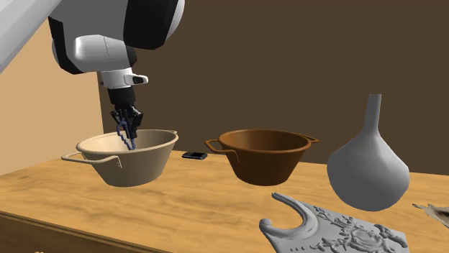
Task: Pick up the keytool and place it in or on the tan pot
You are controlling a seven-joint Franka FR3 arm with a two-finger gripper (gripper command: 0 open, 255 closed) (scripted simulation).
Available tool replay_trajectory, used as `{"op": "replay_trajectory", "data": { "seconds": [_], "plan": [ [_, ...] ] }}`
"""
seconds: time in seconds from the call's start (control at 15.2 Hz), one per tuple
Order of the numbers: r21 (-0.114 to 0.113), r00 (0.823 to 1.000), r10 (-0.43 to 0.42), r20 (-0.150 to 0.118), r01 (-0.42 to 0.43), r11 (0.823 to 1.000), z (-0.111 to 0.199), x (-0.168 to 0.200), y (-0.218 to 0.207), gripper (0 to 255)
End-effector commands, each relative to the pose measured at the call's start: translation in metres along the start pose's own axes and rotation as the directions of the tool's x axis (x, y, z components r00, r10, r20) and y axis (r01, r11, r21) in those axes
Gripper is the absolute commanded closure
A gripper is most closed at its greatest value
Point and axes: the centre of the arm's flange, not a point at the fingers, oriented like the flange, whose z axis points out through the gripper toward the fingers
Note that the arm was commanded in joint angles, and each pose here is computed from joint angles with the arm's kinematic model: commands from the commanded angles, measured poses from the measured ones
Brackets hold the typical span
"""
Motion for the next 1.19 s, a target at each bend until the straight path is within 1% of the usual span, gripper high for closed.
{"op": "replay_trajectory", "data": {
  "seconds": [0.0, 0.33, 0.4, 0.73, 0.99, 1.12],
  "plan": [
    [0.001, 1.0, 0.0, -0.001, 0.0, 1.0, 0.002, 0.0, 0.0, 255],
    [0.001, 1.0, 0.0, 0.0, 0.0, 1.0, 0.002, 0.0, 0.0, 255],
    [0.001, 1.0, 0.0, 0.0, 0.0, 1.0, 0.002, 0.0, 0.0, 0],
    [0.001, 1.0, 0.0, 0.0, 0.0, 1.0, 0.002, 0.0, 0.0, 0],
    [0.001, 1.0, 0.0, -0.001, 0.0, 1.0, -0.048, 0.0, 0.0, 0],
    [0.001, 1.0, 0.0, -0.001, 0.0, 1.0, -0.048, 0.0, 0.0, 0]
  ]
}}
